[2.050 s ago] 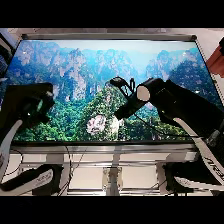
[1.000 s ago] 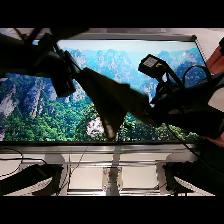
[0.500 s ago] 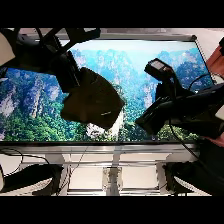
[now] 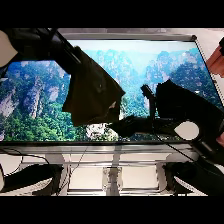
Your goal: Fold the clothes and pants, and hang the long-sleeved shirts on hangers.
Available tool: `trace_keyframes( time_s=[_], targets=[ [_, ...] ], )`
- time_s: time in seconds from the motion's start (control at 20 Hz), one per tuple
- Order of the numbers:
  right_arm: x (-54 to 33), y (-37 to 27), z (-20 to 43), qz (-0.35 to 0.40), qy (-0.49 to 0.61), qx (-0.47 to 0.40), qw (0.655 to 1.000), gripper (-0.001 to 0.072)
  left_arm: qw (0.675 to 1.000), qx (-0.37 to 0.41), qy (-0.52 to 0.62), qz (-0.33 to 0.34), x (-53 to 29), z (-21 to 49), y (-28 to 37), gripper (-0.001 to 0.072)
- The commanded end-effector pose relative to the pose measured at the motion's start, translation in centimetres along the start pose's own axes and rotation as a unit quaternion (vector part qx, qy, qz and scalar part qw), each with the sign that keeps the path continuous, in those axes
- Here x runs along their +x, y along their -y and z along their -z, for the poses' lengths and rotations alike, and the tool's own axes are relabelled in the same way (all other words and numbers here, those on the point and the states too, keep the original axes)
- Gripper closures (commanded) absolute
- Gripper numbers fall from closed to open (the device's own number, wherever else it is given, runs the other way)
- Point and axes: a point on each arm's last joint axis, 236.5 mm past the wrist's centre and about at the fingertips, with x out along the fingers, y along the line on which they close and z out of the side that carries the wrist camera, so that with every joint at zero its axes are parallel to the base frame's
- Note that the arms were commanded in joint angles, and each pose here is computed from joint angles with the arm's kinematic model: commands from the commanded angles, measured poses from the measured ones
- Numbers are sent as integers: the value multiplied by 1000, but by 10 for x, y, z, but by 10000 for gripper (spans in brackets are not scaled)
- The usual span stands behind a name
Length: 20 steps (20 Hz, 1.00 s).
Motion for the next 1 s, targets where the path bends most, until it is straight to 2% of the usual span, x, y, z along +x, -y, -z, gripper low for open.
trace_keyframes(
  time_s=[0.0, 0.3, 0.55, 0.75, 0.95],
  targets=[
    [2, 13, -35, -10, 101, 55, 993, 187, 996, -65, 26, -51, -2, -11, -25, 672],
    [9, 32, -62, 13, 164, 92, 982, 187, 995, -88, 25, -49, 4, -11, -23, 672],
    [46, 78, -57, 77, 173, 107, 976, 189, 995, -87, 17, -46, 13, -10, -19, 672],
    [49, 121, -71, 137, 202, 87, 966, 211, 995, -87, 16, -46, 12, -10, -19, 672],
    [33, 138, -93, 155, 220, 78, 960, 211, 995, -86, 16, -46, 13, -10, -19, 672]
  ],
)
